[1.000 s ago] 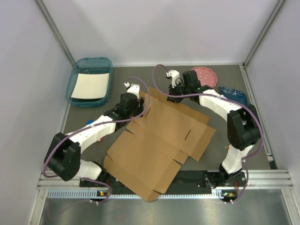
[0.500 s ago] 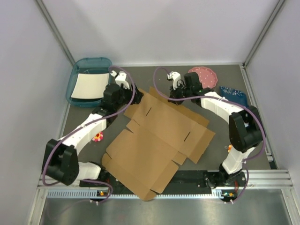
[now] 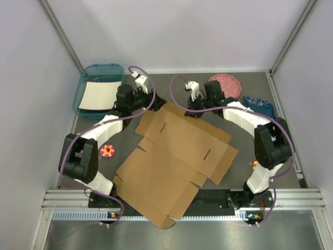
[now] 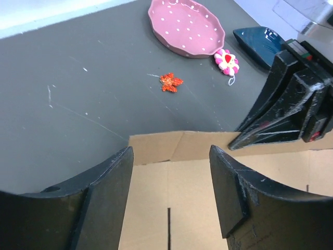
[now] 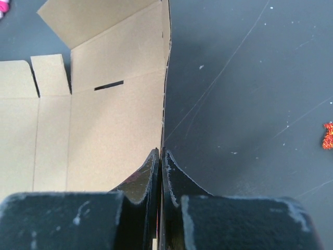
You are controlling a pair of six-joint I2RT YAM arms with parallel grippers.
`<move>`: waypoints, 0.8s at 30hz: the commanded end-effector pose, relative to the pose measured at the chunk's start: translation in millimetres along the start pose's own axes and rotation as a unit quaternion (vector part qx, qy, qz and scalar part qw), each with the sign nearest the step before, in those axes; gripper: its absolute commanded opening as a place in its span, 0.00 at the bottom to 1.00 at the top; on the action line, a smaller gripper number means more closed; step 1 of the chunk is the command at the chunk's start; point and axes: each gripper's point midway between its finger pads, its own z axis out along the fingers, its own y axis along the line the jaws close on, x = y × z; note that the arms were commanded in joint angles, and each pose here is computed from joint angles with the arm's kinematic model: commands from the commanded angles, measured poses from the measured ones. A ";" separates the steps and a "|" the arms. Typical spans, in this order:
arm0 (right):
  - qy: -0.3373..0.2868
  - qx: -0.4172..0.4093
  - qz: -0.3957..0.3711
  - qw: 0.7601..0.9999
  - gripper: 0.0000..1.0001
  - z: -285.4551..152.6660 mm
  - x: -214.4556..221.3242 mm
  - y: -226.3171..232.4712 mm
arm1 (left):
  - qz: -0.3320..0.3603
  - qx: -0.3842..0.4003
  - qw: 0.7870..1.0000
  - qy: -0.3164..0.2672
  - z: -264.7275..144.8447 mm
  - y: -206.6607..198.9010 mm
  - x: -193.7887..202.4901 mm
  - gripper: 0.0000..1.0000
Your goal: Fold the paper box
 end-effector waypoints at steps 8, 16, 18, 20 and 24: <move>-0.021 -0.062 -0.019 0.998 0.00 -15.0 -43.2 11.0 | 0.058 0.016 0.998 -0.015 15.0 25.5 -18.1 0.66; -0.022 -0.066 -0.007 0.998 0.00 -14.6 -46.6 -2.1 | 0.047 0.052 0.997 -0.018 25.2 20.7 -10.6 0.64; -0.021 -0.069 -0.004 0.997 0.00 -12.6 -46.5 -2.7 | 0.043 0.062 0.997 -0.022 26.3 17.6 -12.8 0.62; -0.017 -0.069 -0.001 0.997 0.00 -9.4 -44.0 -4.7 | 0.044 0.069 0.996 -0.027 28.1 16.0 -15.6 0.61; -0.013 -0.059 0.001 0.998 0.00 -6.6 -38.9 -9.2 | 0.034 0.094 0.995 -0.018 29.1 7.7 -11.7 0.50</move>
